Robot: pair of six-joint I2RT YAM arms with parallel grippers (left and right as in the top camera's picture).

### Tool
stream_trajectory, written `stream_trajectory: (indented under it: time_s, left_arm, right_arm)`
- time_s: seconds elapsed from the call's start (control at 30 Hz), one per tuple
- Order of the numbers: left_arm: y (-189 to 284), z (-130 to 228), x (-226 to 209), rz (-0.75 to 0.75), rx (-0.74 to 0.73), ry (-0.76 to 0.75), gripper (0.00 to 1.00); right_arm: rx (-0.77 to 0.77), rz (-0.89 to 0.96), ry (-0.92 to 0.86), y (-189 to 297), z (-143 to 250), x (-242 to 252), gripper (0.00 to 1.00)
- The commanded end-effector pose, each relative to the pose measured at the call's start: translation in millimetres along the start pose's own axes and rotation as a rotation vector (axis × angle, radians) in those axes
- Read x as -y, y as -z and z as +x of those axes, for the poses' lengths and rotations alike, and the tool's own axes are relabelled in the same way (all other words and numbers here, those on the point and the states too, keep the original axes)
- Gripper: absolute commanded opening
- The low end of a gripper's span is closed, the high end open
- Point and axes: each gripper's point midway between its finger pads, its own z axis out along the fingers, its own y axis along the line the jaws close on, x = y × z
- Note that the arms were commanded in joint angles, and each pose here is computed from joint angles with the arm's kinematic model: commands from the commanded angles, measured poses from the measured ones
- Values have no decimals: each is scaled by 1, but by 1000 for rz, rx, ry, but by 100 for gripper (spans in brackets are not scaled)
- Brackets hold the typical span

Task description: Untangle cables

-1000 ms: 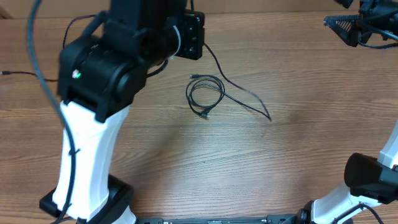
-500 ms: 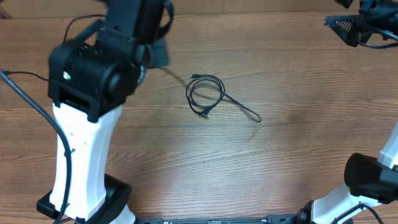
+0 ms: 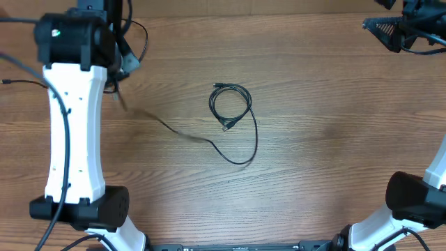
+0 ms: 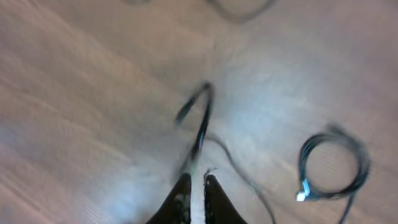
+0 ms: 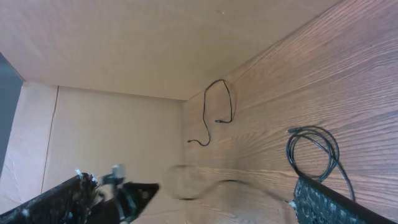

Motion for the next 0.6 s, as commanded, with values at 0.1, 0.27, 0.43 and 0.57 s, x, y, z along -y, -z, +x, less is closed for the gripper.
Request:
stream_trajectory:
  time_s: [0.1, 0.27, 0.43, 0.57]
  left_arm:
    - [-54, 42, 7, -33, -195, -94, 12]
    - [-77, 70, 9, -29, -311, -140, 34]
    - [-72, 117, 52, 314, -523, -400, 69]
    - [-61, 146, 72, 437, -603, -495, 88]
  right_arm:
    - [12, 0, 18, 4, -1, -2, 100]
    - [13, 0, 19, 4, -1, -3, 100]
    - [13, 0, 19, 4, -1, -3, 100]
    - [12, 0, 18, 4, -1, -2, 100]
